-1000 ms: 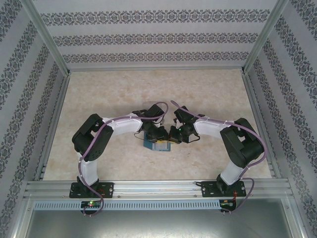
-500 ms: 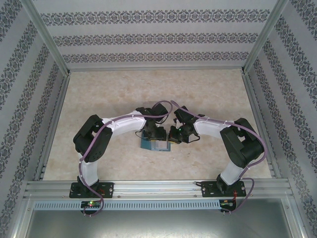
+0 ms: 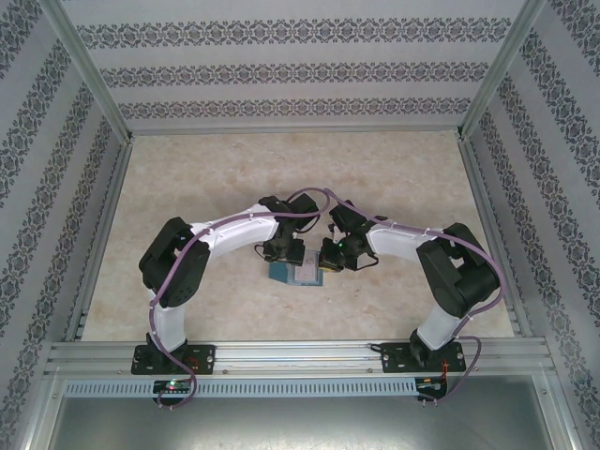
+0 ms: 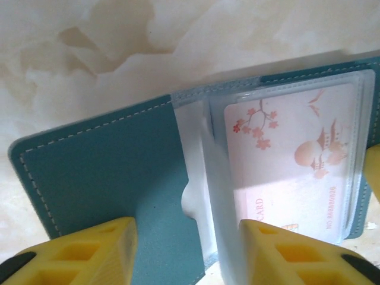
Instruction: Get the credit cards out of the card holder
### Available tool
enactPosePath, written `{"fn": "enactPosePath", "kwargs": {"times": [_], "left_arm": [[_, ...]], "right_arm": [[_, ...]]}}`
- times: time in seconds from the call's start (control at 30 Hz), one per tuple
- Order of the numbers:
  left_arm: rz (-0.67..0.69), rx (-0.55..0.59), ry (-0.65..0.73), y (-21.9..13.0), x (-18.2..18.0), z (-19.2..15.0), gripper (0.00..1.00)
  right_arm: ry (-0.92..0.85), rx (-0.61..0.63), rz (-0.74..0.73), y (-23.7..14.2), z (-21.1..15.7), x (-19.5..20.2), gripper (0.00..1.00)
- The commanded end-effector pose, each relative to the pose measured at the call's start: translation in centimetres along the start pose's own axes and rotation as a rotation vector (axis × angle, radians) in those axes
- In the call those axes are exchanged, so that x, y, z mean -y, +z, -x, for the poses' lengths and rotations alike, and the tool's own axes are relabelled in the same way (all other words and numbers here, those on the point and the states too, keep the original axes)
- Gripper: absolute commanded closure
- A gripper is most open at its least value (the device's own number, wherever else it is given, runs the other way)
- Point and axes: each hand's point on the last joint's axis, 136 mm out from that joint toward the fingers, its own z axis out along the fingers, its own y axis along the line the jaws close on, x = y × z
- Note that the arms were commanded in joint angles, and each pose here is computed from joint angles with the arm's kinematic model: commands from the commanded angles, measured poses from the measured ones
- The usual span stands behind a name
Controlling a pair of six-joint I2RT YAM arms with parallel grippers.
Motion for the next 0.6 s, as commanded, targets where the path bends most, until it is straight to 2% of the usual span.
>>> {"fn": "enactPosePath", "kwargs": {"times": [0.0,0.17,0.23,0.33,0.57], "left_arm": [[0.046,-0.023,0.04,-0.3,-0.7,-0.8,0.58],[0.09,-0.037,0.049,0.4,-2.0,-1.4,0.77],[0.097,-0.043,0.045,0.6,-2.5,-1.7,0.8],[0.095,-0.052,0.04,0.8,-3.0,-2.1,0.81],[0.1,-0.016,0.022,-0.4,-4.1,-2.0,0.71]], "right_arm": [[0.002,0.016,-0.063,-0.1,0.1,1.1,0.95],[0.002,0.019,-0.065,-0.1,0.2,1.0,0.95],[-0.003,0.017,-0.062,-0.1,0.3,0.9,0.95],[-0.018,0.021,-0.051,-0.2,0.5,0.4,0.95],[-0.043,0.031,-0.029,-0.8,1.0,-0.9,0.94]]}}
